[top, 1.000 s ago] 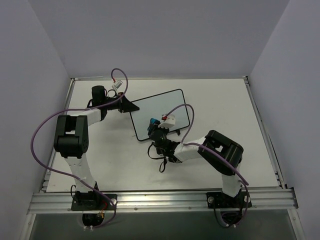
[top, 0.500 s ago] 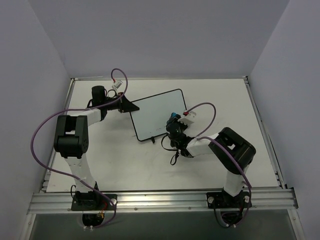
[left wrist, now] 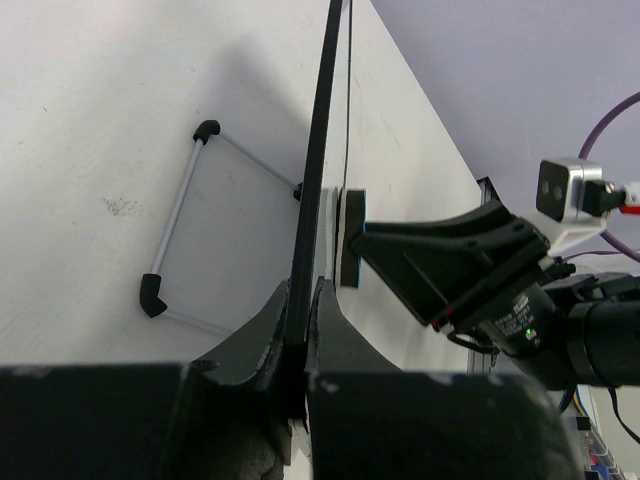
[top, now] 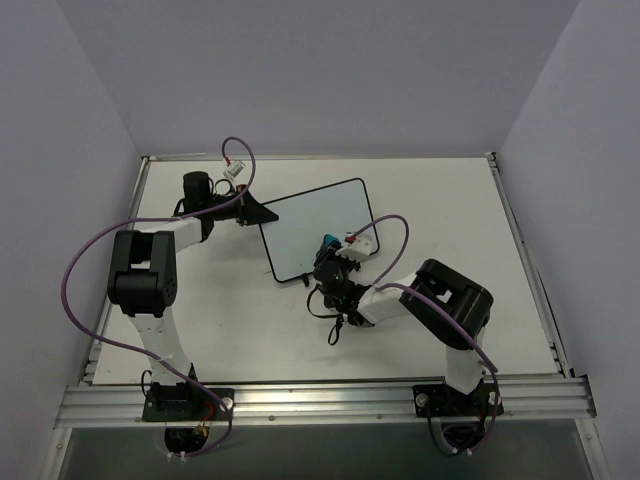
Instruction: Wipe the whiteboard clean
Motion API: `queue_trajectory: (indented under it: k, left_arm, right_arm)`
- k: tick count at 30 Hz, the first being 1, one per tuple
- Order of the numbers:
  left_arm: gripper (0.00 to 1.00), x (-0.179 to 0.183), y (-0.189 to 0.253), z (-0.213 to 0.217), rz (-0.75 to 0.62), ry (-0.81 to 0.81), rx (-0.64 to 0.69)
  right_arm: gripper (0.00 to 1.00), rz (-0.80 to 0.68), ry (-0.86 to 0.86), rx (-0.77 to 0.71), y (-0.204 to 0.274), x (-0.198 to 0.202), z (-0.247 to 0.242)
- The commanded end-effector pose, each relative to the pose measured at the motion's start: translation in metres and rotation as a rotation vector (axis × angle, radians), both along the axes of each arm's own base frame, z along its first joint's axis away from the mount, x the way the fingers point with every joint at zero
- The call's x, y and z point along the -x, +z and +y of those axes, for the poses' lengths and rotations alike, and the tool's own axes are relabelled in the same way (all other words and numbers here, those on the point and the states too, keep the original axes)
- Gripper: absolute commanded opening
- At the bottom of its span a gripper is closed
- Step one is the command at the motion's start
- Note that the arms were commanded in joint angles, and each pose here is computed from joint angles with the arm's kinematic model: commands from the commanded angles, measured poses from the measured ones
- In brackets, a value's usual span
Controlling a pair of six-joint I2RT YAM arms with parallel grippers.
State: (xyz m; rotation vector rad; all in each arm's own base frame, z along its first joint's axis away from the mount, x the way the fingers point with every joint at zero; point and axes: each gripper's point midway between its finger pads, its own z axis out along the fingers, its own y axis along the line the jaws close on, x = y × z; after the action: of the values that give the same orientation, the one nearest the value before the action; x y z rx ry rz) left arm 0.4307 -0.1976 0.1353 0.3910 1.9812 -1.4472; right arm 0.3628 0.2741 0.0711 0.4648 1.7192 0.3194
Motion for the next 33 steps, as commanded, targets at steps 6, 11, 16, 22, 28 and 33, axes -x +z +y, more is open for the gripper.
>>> queue_trajectory:
  k: [6,11,16,22,28,33]
  left_arm:
    - [0.02,-0.03,-0.042,0.021,-0.101,0.155,-0.192]
    - [0.02,-0.03,-0.043,0.021,-0.099,0.155,-0.191]
    - [0.02,-0.03,-0.042,0.02,-0.102,0.153,-0.192]
    - [0.02,-0.03,-0.042,0.021,-0.102,0.154,-0.193]
    - [0.02,-0.03,-0.042,0.02,-0.104,0.152,-0.192]
    - [0.02,-0.03,-0.041,0.021,-0.105,0.152,-0.191]
  right_arm:
    - [0.0,0.041,0.176,0.018,-0.019,0.027,0.064]
    - [0.0,0.026,0.214,0.002,-0.016,0.034,0.084]
    - [0.0,0.02,0.256,0.018,-0.014,0.035,0.098]
    - [0.0,0.021,0.205,0.046,-0.014,0.026,0.079]
    - [0.0,0.057,0.084,0.054,-0.018,0.007,0.021]
    - [0.0,0.076,-0.022,0.009,-0.017,-0.006,-0.037]
